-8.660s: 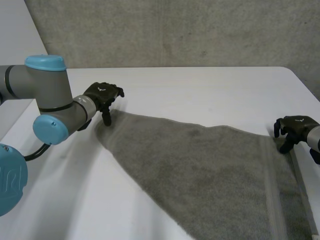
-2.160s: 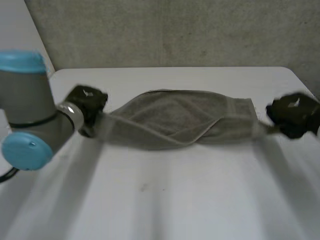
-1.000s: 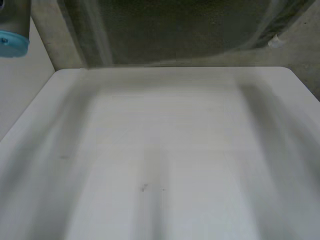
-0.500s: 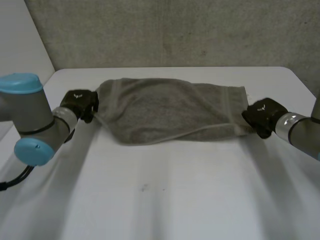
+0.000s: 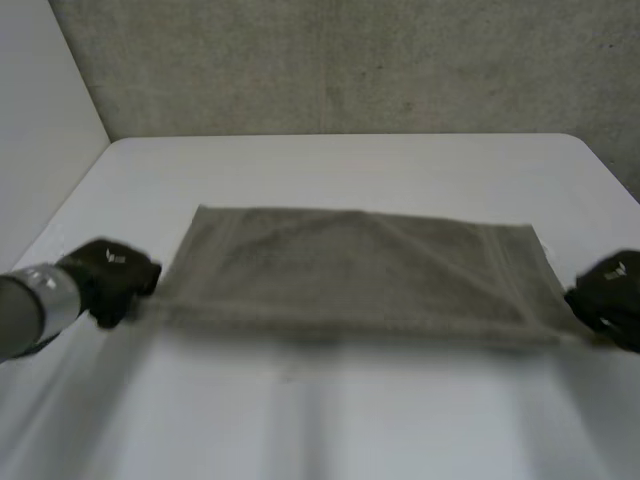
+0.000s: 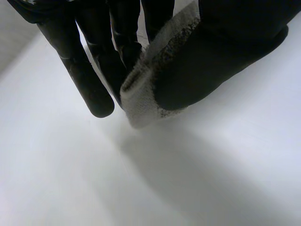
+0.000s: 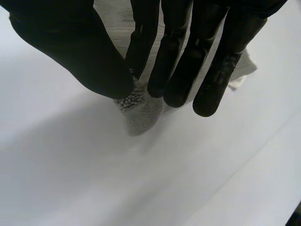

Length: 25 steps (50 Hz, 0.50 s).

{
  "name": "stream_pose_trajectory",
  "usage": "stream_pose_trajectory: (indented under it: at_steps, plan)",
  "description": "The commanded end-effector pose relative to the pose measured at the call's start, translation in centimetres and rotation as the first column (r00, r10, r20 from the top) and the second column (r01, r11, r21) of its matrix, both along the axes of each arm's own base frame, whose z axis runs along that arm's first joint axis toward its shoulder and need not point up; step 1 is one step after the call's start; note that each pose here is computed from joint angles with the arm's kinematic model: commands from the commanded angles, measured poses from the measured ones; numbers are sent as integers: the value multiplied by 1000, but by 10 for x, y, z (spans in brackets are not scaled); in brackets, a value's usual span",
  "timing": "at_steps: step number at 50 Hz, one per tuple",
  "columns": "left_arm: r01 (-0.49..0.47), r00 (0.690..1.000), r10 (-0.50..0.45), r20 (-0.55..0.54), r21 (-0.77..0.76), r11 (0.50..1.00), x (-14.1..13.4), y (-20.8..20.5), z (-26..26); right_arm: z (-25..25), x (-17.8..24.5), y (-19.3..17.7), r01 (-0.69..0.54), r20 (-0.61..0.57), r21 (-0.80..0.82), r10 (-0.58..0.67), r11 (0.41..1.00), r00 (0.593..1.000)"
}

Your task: Fold the towel.

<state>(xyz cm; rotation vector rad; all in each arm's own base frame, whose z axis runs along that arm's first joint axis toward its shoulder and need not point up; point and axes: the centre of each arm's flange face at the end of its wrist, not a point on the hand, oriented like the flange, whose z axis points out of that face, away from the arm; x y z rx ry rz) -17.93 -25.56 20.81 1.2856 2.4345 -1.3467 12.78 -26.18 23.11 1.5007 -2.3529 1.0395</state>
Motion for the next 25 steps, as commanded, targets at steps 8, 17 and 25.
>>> stream_pose_trajectory:
  at_steps: [8,17,25]
  plan:
    - [120,990,-120,-68,-7,993,-9,-12,3,-14,-1,-13,-5,-41,-38,3,999,999]
    - [83,983,-91,-157,-57,995,-27,-56,-11,-31,24,-51,31,14,-141,-29,989,999]
    - [27,989,-44,-139,-123,992,-53,-93,-33,-48,30,-92,82,45,-318,-72,945,996]
